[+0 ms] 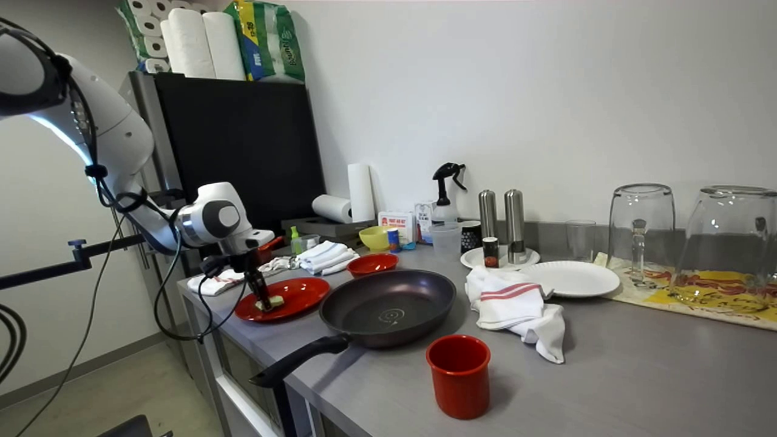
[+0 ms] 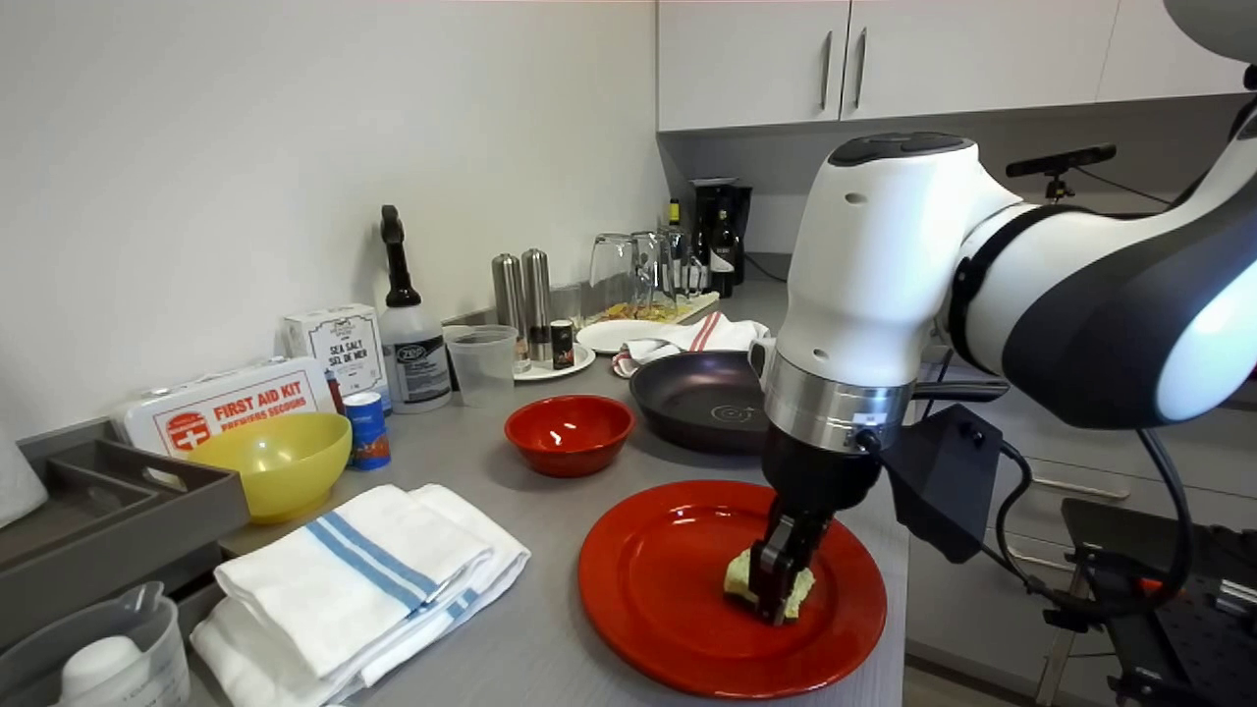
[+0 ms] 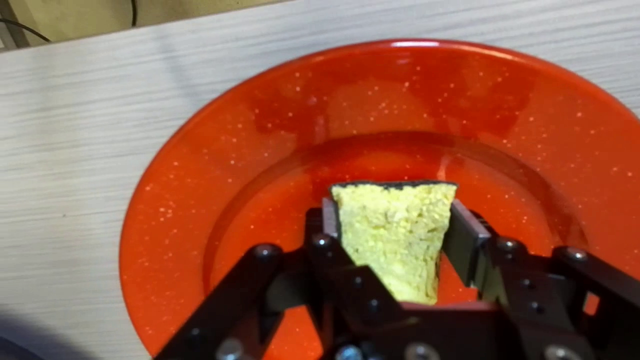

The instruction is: Pick up the sponge and clean the red plate

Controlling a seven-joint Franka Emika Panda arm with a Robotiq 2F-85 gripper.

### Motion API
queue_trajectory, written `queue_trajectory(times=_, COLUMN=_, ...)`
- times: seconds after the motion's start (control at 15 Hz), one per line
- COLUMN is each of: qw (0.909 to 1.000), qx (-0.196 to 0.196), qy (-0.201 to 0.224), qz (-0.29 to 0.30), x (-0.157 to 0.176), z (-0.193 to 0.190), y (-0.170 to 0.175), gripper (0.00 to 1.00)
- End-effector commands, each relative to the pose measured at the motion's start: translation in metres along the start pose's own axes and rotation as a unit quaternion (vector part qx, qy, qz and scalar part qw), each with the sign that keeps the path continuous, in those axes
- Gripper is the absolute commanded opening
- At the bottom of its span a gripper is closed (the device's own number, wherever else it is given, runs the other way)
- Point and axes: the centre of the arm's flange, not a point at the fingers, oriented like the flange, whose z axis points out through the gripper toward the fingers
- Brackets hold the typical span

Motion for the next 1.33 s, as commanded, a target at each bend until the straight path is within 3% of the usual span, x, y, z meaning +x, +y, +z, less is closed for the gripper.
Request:
queue_trajectory(times=0.0, qw=0.9999, qx=0.000, qy=0.003, qz=0.014, x=-0.013, z=-0.002, y=0.012, gripper=0.27)
queue_trajectory(times=0.6, qw=0.9995, qx=-0.003, qy=0.007, qz=0.031, x=-0.016, z=0.002, y=0.024, gripper=0.27)
queue_trajectory(times=1.27, qw=0.9978, qx=-0.036, qy=0.025, qz=0.051, x=0.024, z=0.016, y=0.060, gripper=0.27)
